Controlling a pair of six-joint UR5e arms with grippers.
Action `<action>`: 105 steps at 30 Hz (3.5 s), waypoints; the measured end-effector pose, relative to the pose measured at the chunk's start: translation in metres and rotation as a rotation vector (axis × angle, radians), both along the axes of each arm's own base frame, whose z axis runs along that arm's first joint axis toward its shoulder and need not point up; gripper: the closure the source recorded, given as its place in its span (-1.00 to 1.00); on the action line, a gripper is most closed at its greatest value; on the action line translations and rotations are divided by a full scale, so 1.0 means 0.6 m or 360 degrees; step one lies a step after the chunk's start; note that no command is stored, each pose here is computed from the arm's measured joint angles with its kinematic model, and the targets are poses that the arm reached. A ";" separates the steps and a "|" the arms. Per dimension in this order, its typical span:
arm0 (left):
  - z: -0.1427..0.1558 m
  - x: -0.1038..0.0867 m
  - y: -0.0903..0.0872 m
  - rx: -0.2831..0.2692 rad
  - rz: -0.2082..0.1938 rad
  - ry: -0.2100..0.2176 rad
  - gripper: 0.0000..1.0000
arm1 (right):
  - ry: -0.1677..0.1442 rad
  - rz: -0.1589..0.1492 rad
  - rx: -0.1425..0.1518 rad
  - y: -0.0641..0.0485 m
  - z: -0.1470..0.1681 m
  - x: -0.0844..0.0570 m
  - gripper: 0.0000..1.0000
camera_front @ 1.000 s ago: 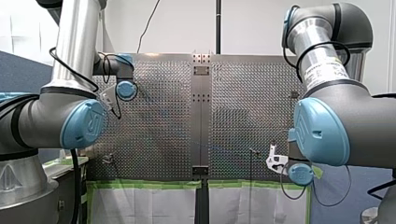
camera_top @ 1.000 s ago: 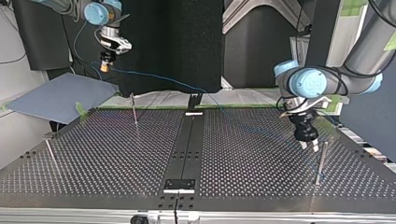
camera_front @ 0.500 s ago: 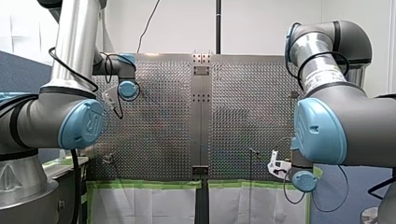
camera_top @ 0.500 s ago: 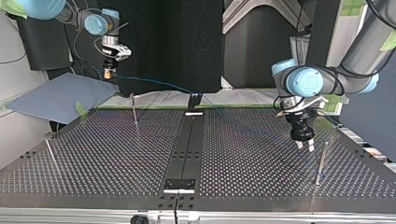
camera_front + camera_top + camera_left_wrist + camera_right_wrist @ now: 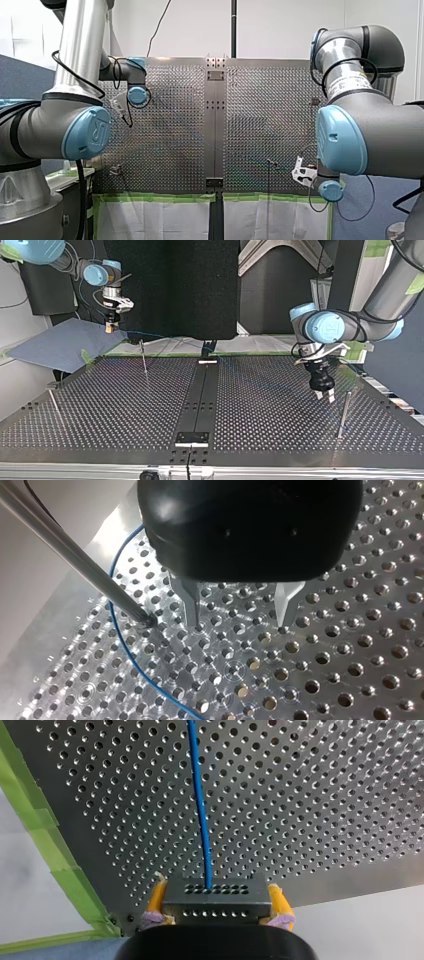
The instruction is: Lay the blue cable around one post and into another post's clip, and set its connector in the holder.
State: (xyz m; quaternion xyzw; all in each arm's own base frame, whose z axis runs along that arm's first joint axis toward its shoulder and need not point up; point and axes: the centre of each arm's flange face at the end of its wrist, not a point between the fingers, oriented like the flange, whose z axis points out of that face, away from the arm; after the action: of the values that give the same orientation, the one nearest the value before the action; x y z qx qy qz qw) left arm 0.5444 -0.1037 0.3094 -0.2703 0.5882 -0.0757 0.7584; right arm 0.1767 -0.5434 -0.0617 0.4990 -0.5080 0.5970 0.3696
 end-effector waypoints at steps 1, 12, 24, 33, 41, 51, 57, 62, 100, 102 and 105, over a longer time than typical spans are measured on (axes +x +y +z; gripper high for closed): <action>0.000 0.000 -0.001 0.0001 -0.0001 0.0000 -0.48 | 0.0005 0.0002 0.0003 0.000 -0.002 0.000 1.00; -0.006 -0.007 -0.003 -0.0050 0.0000 0.0039 -0.48 | 0.0014 0.0028 0.0018 0.006 -0.010 0.007 1.00; 0.006 -0.044 0.016 -0.0216 0.0020 -0.0002 -0.48 | 0.0014 0.0031 0.0036 0.008 -0.012 0.009 1.00; 0.006 -0.112 0.048 -0.0210 0.0117 0.0062 -0.54 | 0.0015 0.0031 0.0041 0.009 -0.012 0.009 1.00; -0.005 -0.176 0.049 -0.0107 0.0157 0.0218 -0.59 | 0.0014 0.0031 0.0050 0.009 -0.013 0.009 1.00; 0.074 -0.202 0.053 0.0004 0.0209 0.0206 -0.59 | 0.0013 0.0030 0.0048 0.009 -0.013 0.009 1.00; 0.143 -0.211 0.054 0.0072 0.0233 0.0153 -0.59 | 0.0013 0.0033 0.0047 0.009 -0.013 0.011 1.00; 0.200 -0.225 0.056 0.0129 0.0269 0.0112 -0.59 | 0.0013 0.0038 0.0047 0.009 -0.012 0.014 1.00; 0.406 -0.241 -0.009 0.0623 0.0161 0.0291 -0.59 | 0.0004 0.0057 0.0054 0.012 -0.012 0.024 1.00; 0.392 -0.233 -0.017 0.0665 0.0139 0.0361 -0.59 | 0.0002 0.0058 0.0055 0.012 -0.012 0.025 1.00; 0.372 -0.227 -0.025 0.0717 0.0125 0.0456 -0.59 | 0.0000 0.0059 0.0057 0.012 -0.012 0.025 1.00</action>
State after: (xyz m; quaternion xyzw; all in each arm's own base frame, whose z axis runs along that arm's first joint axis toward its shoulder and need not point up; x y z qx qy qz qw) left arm 0.4081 -0.1188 0.5328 -0.1253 0.6806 0.1255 0.7109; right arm 0.1919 -0.5361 -0.0692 0.5150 -0.5092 0.5944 0.3495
